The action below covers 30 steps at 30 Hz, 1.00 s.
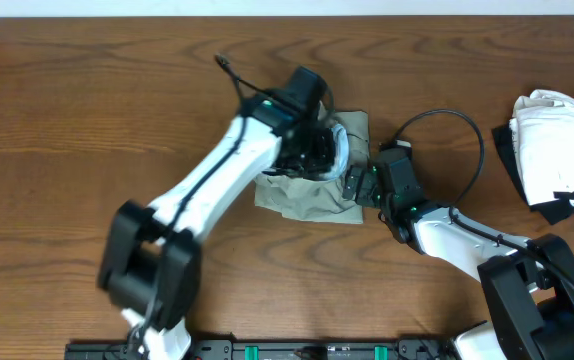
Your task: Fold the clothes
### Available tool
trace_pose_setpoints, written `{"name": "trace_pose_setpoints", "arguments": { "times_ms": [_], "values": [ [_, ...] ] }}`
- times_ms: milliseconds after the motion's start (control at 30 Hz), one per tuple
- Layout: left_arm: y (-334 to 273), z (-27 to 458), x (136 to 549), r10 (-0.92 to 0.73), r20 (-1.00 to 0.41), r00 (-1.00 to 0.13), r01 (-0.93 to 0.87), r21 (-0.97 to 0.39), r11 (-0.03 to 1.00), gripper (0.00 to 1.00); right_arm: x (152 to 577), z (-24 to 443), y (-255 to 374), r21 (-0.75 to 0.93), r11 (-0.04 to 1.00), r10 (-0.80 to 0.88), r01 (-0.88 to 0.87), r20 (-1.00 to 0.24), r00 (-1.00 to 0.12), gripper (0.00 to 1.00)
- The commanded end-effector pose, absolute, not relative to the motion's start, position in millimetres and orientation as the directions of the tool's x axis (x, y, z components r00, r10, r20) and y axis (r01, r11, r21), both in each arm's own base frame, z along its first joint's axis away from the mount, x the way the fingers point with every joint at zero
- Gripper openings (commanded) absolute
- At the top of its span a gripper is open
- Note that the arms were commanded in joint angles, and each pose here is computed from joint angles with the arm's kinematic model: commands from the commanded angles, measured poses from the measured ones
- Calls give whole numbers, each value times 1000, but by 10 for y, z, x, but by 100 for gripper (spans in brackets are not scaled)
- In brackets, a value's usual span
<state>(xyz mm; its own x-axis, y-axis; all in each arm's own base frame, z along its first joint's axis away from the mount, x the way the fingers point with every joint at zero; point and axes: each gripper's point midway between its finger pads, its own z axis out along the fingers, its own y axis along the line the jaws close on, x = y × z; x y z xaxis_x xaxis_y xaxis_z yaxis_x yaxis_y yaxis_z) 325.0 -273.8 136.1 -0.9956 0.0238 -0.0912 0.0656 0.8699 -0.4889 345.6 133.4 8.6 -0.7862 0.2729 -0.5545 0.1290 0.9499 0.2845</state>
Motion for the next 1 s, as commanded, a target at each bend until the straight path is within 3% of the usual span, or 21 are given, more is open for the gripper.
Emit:
{"name": "trace_pose_setpoints", "arguments": {
  "times_ms": [0, 100, 167, 400, 600, 700, 967],
  "values": [
    [-2548, 2149, 3290, 59, -333, -941, 220, -470, 855, 52, 3335, -50, 1258, 267, 945, 308, 192, -516, -799, 99],
    [-2097, 2488, 3248, -11, -433, -901, 167, -371, 913, 84, 3345, 112, 1229, 282, 940, 320, 192, -533, -783, 99],
    [-1884, 2631, 3210, -51, -464, -884, 130, -350, 928, 97, 3343, 276, 1216, 290, 941, 315, 176, -555, -770, 99],
    [-729, 2977, 2937, -390, -465, -795, -241, -348, 906, 98, 3211, 1545, 1387, 245, 954, 95, -176, -797, -597, 99],
    [-57, 2803, 2609, -606, -348, -715, -525, -306, 795, 98, 2805, 2585, 1919, 186, 797, -47, -574, -929, -366, 95],
    [73, 2681, 2510, -644, -299, -704, -585, -271, 765, 98, 2684, 2656, 2173, 119, 708, -149, -696, -938, -312, 92],
    [120, 2442, 2405, -660, -230, -715, -623, -218, 751, 98, 2640, 1955, 2895, 20, 525, -463, -851, -833, -305, 91]
  ]
}}
